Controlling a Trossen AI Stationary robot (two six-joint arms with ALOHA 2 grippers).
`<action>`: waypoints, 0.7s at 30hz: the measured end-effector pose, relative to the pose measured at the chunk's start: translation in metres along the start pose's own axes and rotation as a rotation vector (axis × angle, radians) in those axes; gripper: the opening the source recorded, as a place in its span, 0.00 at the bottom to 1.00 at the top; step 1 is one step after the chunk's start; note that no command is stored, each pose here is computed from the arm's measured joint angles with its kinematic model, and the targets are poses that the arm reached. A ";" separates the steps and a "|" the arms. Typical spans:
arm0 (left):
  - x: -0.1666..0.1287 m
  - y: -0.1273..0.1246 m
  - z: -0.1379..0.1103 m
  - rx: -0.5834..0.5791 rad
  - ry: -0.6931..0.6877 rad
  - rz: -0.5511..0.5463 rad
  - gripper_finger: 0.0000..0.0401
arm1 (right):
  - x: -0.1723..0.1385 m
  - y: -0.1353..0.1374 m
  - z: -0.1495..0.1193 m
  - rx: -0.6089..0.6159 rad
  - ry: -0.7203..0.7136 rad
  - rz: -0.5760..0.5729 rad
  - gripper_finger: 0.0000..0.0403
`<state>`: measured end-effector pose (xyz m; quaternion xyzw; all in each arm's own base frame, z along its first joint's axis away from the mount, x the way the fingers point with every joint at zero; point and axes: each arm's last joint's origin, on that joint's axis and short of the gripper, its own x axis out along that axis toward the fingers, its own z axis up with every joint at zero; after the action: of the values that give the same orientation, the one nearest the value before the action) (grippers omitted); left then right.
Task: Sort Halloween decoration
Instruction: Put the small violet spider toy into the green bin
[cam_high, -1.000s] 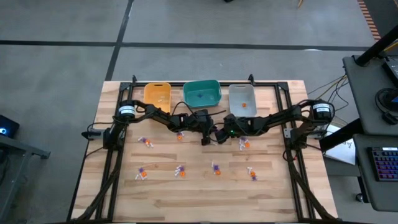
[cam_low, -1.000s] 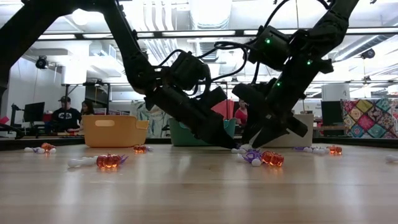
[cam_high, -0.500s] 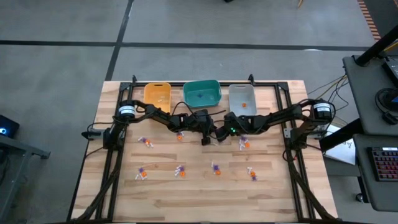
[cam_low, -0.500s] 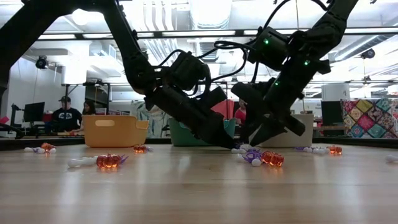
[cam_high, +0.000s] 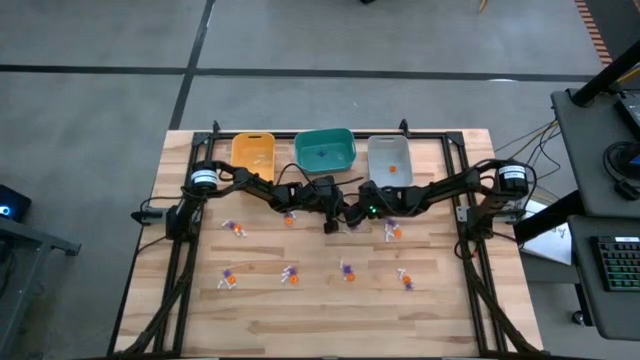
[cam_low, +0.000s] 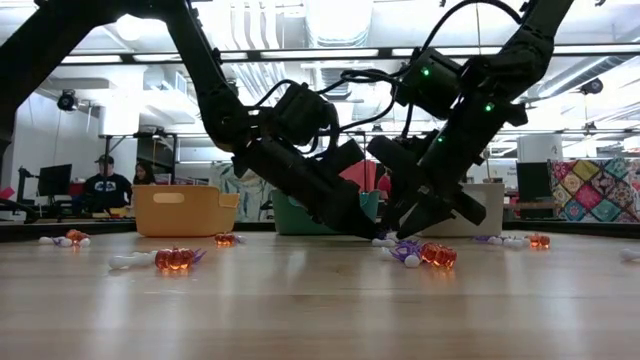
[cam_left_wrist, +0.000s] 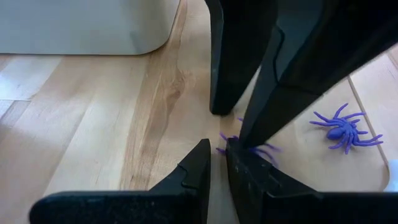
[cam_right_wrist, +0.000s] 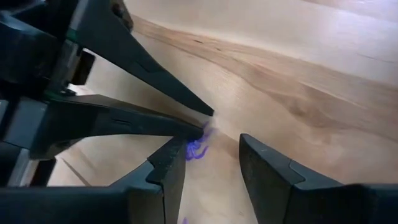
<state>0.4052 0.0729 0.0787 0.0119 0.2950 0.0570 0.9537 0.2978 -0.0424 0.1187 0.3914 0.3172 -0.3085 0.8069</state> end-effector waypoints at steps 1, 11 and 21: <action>0.000 0.000 0.000 0.000 0.000 0.000 0.09 | 0.001 0.000 0.000 0.001 -0.003 0.004 0.34; 0.000 0.000 0.000 -0.005 0.000 0.000 0.09 | 0.001 0.000 0.000 0.000 -0.005 0.007 0.23; 0.000 0.000 0.000 -0.022 0.000 0.000 0.09 | 0.002 0.000 0.000 -0.050 -0.004 0.005 0.03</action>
<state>0.4051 0.0728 0.0786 0.0014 0.2944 0.0603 0.9538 0.2989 -0.0426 0.1175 0.3714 0.3222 -0.2995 0.8177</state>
